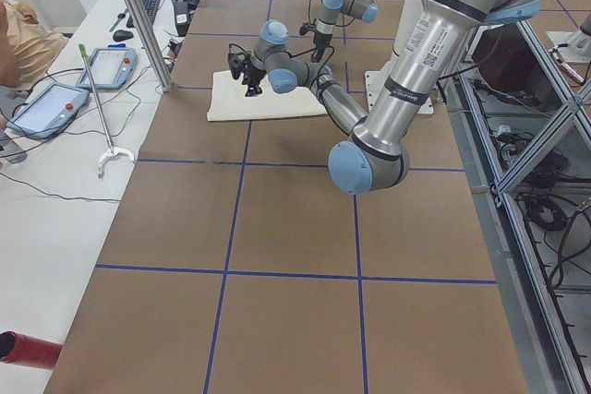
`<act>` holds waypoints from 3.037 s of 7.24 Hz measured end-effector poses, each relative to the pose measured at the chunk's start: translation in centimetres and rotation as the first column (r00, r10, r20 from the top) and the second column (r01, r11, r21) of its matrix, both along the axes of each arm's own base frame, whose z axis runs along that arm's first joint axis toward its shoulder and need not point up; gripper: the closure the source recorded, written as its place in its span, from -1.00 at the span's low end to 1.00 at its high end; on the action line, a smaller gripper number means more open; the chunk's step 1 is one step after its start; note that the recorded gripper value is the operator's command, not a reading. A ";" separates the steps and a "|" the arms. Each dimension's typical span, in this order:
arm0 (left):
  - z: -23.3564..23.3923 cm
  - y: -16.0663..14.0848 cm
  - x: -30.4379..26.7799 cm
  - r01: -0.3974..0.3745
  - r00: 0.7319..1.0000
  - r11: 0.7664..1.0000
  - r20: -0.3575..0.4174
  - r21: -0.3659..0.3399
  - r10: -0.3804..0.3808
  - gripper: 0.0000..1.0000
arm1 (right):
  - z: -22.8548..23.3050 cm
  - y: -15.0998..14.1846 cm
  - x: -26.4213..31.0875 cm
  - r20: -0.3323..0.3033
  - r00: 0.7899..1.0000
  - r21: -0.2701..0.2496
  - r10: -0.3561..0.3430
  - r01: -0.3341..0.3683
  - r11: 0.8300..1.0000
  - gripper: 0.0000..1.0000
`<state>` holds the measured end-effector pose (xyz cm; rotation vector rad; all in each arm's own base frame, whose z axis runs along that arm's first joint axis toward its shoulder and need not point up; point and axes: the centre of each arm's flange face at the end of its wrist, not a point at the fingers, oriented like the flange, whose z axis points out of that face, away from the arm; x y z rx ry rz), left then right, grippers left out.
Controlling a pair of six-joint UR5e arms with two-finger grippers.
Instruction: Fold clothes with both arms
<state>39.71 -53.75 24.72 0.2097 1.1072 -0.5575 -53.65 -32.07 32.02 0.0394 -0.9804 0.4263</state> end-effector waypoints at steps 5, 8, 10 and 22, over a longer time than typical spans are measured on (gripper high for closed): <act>-1.4 6.9 2.8 -0.041 0.995 0.997 -0.096 -0.068 0.034 -0.09 | -0.8 4.7 4.2 0.057 0.998 -0.030 -0.020 0.022 0.999 1.00; -0.1 23.1 8.5 -0.118 0.983 0.972 -0.165 -0.201 0.085 -0.09 | -1.6 8.1 5.3 0.100 0.995 -0.098 -0.021 0.031 0.995 1.00; 1.4 29.2 12.4 -0.189 0.979 0.950 -0.118 -0.247 0.164 -0.09 | -1.7 8.2 5.4 0.102 0.995 -0.100 -0.019 0.029 0.995 1.00; 4.4 31.3 15.6 -0.204 0.979 0.941 -0.041 -0.269 0.200 1.00 | -1.4 8.2 5.4 0.097 0.995 -0.099 -0.016 0.025 0.995 1.00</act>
